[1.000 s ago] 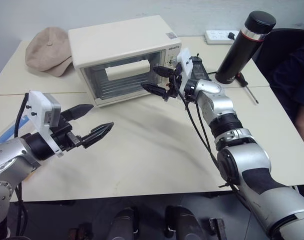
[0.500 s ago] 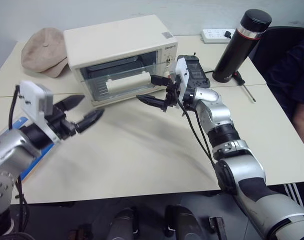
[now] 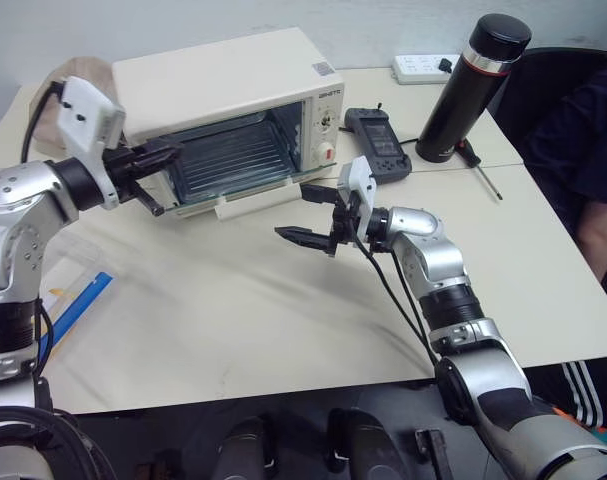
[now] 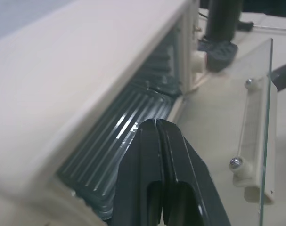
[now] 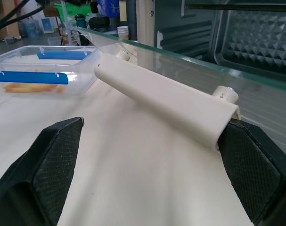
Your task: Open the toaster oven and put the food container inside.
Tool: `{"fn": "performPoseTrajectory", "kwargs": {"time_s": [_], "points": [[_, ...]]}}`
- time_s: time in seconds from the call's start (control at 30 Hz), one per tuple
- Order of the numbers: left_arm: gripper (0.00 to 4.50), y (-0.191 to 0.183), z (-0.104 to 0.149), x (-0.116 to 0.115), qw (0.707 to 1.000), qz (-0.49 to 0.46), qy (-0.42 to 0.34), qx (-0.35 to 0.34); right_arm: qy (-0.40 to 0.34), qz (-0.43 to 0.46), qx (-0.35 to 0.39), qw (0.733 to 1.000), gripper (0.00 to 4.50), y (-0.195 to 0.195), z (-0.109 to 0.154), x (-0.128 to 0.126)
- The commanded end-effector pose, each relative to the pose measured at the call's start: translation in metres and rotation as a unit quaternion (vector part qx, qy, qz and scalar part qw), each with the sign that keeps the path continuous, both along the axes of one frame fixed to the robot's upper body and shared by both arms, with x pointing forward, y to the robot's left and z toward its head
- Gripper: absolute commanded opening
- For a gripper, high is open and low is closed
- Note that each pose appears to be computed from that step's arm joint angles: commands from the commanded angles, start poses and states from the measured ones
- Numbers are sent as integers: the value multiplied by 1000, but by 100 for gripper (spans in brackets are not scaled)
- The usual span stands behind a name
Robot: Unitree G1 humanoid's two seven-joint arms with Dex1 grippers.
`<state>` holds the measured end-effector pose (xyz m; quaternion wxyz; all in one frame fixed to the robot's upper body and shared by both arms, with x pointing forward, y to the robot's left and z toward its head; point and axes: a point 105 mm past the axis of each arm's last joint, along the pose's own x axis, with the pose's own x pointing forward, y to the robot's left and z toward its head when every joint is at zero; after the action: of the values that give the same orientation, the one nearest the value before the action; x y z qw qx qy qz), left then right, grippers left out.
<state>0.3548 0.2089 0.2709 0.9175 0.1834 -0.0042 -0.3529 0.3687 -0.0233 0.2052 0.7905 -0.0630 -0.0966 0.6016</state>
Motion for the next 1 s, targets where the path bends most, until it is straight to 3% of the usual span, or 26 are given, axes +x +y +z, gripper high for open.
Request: {"fn": "performPoseTrajectory", "kwargs": {"time_s": [0.03,0.27,0.43,0.53,0.7,0.87,1.0], "points": [[1,-11,-10,-3,998,-49,19,42,-22,-19,13,999,450,-9,11,-3],[1,-19,-31,-10,991,-85,51,94,-22,-74,-19,997,450,-60,3,-18],[1,-13,-62,-34,979,-107,101,141,9,-29,-63,998,450,-97,8,-68],[1,-9,-80,-41,977,-95,120,151,14,-9,-62,998,450,-100,20,-84],[1,-7,-96,-46,978,-68,127,151,12,4,-38,999,450,-93,38,-88],[1,1,-95,-60,986,-26,120,117,1,45,-36,998,450,-77,47,-87],[1,27,-91,-85,987,43,119,101,-10,85,-40,996,450,-64,51,-84]]}}
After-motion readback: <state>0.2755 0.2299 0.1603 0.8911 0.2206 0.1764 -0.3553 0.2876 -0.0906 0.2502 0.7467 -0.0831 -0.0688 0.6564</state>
